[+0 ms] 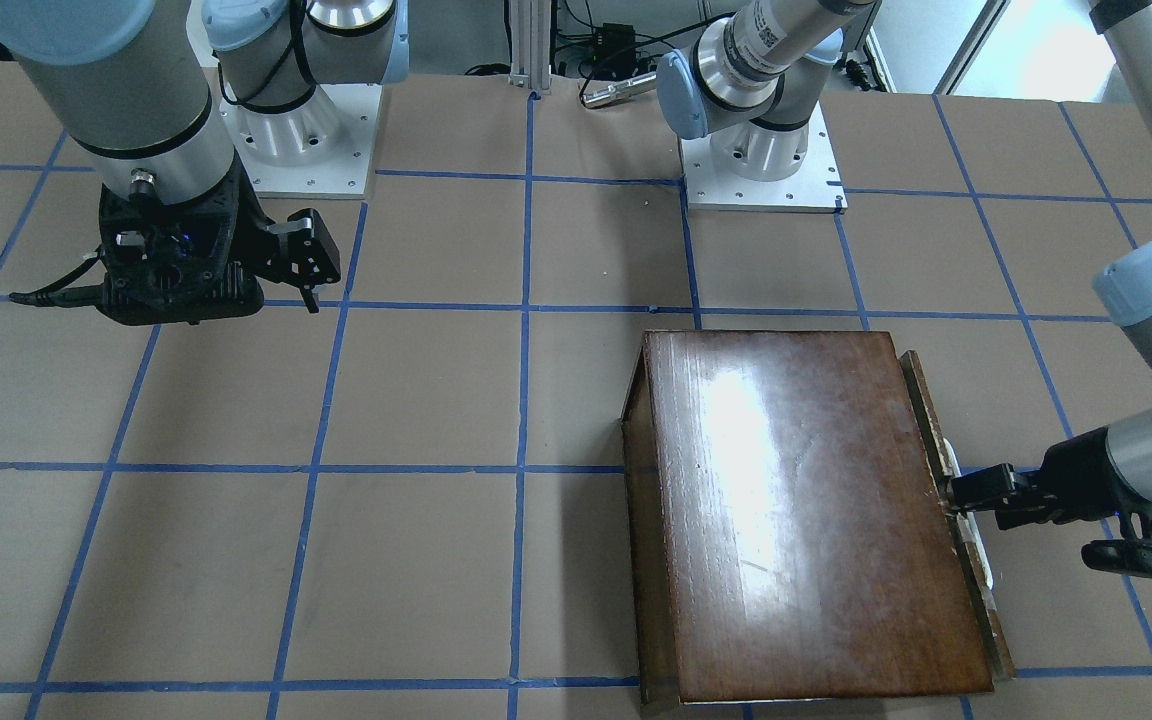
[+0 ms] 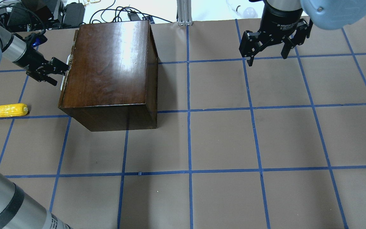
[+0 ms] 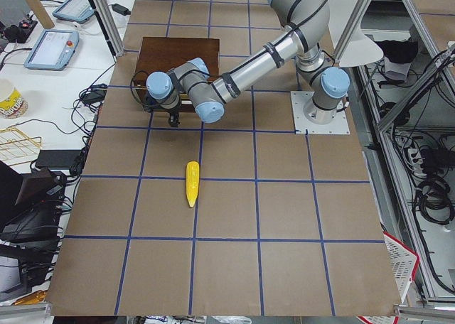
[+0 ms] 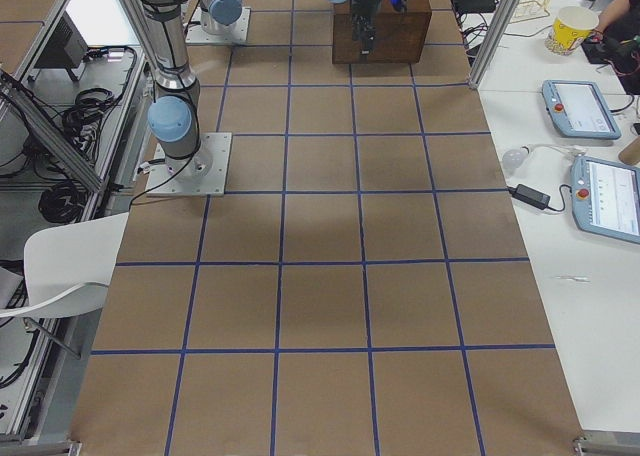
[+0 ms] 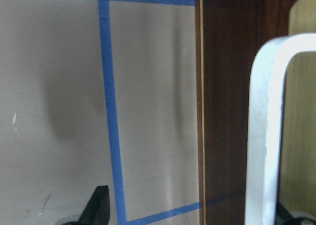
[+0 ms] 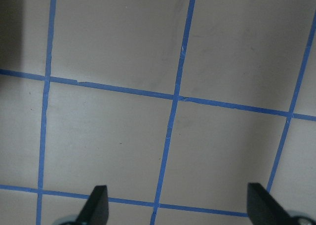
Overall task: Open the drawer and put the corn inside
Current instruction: 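Pull the drawer out toward the corn with the left gripper, then release the handle and raise the left gripper away from the drawer, then lower the left gripper over the yellow corn cob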
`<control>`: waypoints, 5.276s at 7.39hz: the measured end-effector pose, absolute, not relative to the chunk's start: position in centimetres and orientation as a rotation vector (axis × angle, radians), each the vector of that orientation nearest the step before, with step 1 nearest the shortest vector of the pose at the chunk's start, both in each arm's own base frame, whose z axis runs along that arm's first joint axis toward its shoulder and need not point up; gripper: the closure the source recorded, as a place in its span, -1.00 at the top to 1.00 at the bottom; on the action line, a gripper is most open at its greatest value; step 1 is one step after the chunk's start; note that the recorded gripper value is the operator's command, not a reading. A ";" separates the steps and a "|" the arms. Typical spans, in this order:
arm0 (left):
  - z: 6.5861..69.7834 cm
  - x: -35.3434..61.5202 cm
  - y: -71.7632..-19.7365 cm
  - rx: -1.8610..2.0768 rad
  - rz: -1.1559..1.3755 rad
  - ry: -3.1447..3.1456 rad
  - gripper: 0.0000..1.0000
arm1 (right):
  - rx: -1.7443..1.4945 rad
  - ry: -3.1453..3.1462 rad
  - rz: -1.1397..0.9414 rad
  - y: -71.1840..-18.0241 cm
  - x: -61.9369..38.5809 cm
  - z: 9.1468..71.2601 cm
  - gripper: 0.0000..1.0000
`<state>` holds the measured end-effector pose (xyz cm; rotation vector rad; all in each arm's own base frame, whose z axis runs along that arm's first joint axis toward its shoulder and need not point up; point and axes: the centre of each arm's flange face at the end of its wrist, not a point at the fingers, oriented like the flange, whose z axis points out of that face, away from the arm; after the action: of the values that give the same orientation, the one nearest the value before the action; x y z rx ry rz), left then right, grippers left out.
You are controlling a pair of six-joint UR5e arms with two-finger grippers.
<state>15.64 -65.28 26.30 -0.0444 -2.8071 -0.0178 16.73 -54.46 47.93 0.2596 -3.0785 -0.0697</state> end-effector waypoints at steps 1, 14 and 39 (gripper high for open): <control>26.4 16.0 -65.3 -0.043 -0.014 -2.817 1.00 | 0.260 -3.078 -0.069 -54.5 16.7 47.9 1.00; 27.2 23.9 -64.5 0.075 0.050 -2.838 1.00 | 0.261 -3.078 -0.069 -54.5 16.7 47.9 1.00; 31.1 34.2 -60.9 -1.215 -0.093 -2.864 1.00 | 0.260 -3.078 -0.070 -54.5 16.7 47.9 1.00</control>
<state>34.24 -60.91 31.14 -1.2149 -2.8644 -0.0932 16.73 -54.46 47.94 0.2599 -3.0784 -0.0696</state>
